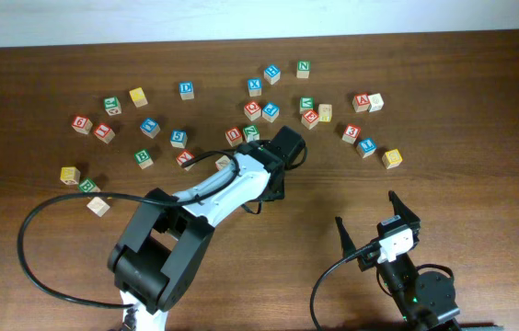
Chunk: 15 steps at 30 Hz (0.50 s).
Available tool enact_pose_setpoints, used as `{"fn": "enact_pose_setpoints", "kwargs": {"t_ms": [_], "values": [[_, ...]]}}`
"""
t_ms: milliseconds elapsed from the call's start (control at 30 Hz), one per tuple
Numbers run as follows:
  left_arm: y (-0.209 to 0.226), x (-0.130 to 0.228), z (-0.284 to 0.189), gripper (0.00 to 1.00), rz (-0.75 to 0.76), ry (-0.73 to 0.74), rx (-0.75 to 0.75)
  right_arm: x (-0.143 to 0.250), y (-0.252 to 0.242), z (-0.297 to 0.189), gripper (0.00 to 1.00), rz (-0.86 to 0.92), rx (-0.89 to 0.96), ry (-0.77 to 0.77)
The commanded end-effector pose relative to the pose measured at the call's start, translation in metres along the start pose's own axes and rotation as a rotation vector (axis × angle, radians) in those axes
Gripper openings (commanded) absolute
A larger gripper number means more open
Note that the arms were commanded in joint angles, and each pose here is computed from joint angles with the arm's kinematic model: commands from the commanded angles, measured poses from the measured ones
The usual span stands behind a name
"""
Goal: Spell out RSS
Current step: 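Carry the S block and lower it beside the R block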
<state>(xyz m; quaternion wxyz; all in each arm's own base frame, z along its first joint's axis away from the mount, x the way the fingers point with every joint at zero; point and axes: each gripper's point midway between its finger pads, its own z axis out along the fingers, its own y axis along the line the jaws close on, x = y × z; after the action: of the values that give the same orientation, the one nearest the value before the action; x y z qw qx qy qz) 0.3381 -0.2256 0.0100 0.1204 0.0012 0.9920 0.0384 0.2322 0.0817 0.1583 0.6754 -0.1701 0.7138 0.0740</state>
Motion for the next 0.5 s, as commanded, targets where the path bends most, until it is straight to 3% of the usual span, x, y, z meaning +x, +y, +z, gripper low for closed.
{"fn": "enact_pose_setpoints", "kwargs": {"t_ms": [0, 67, 100, 133, 467], "values": [[0.003, 0.004, 0.004, 0.24, -0.001, 0.012, -0.018, 0.003, -0.002, 0.000, 0.98, 0.015, 0.011, 0.003], [0.003, 0.004, 0.004, 0.26, -0.001, 0.012, -0.018, 0.003, -0.002, 0.000, 0.98, 0.015, 0.011, 0.004], [0.003, 0.003, 0.004, 0.36, -0.001, 0.009, -0.018, 0.003, -0.002, 0.000, 0.98, 0.015, 0.011, 0.003], [0.003, 0.002, 0.004, 0.38, -0.002, 0.005, -0.021, 0.003, -0.002, 0.000, 0.98, 0.015, 0.011, 0.004], [-0.003, -0.008, 0.004, 0.41, -0.010, -0.039, 0.002, 0.003, -0.002, 0.000, 0.98, 0.015, 0.011, 0.004]]}}
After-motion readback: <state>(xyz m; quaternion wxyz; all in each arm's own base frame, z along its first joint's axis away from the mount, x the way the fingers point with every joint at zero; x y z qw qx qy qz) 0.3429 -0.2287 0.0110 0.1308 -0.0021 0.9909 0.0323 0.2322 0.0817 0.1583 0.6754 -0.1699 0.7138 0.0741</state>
